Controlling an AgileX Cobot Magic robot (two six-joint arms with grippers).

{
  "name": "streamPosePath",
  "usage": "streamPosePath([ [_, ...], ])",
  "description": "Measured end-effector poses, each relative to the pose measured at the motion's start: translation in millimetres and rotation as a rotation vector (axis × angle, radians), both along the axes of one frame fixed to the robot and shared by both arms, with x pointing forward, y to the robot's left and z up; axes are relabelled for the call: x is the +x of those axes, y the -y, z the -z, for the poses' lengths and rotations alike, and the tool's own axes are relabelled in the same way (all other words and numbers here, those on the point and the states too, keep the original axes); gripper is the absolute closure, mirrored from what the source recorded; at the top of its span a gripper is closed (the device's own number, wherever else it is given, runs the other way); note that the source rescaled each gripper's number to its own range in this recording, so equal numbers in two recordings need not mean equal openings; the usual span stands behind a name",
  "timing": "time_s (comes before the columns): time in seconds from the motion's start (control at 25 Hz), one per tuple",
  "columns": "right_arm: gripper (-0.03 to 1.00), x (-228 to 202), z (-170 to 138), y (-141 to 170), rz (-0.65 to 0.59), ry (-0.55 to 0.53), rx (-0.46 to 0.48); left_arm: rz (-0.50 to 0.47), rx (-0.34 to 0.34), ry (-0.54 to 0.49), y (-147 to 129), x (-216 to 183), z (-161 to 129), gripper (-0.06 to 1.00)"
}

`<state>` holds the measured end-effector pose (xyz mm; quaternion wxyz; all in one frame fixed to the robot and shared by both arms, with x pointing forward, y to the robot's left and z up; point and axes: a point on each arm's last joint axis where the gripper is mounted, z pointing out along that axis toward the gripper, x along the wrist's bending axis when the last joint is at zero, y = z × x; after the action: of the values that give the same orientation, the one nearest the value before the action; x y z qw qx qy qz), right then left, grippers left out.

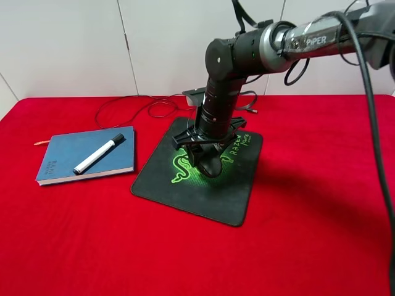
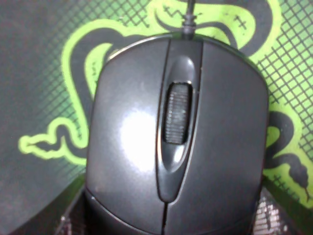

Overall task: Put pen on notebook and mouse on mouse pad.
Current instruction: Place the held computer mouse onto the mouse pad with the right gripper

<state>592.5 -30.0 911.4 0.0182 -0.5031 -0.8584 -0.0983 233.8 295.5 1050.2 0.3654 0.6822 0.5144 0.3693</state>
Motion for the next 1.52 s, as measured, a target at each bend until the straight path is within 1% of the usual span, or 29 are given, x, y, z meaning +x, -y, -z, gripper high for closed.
streamPosePath([
  [0.64,0.95,5,4,3,-0.034,0.055,-0.043,0.000,0.000,0.000,0,0,0,-0.05],
  [0.68,0.90,5,4,3,-0.034,0.055,-0.043,0.000,0.000,0.000,0,0,0,-0.05],
  [0.72,0.73,5,4,3,-0.034,0.055,-0.043,0.000,0.000,0.000,0,0,0,-0.05],
  [0.76,0.51,5,4,3,-0.034,0.054,-0.044,0.000,0.000,0.000,0,0,0,-0.05],
  [0.8,0.26,5,4,3,-0.034,0.052,-0.046,0.000,0.000,0.000,0,0,0,-0.05],
  [0.84,0.15,5,4,3,-0.035,0.049,-0.047,0.000,0.000,0.000,0,0,0,-0.05],
  [0.92,0.03,4,4,4,-0.035,0.045,-0.050,0.000,0.000,0.000,0,0,0,-0.05],
  [1.04,-0.02,4,4,4,-0.035,0.042,-0.052,0.000,0.000,0.000,0,0,0,-0.05],
  [1.32,-0.03,4,4,4,-0.036,0.041,-0.052,0.000,0.000,0.000,0,0,0,-0.05],
  [1.4,-0.03,3,-2,4,-0.035,0.050,-0.046,0.000,0.000,0.000,0,0,0,-0.05],
  [1.52,-0.03,2,-21,5,-0.035,0.080,-0.025,0.000,0.000,0.000,0,0,0,-0.05],
])
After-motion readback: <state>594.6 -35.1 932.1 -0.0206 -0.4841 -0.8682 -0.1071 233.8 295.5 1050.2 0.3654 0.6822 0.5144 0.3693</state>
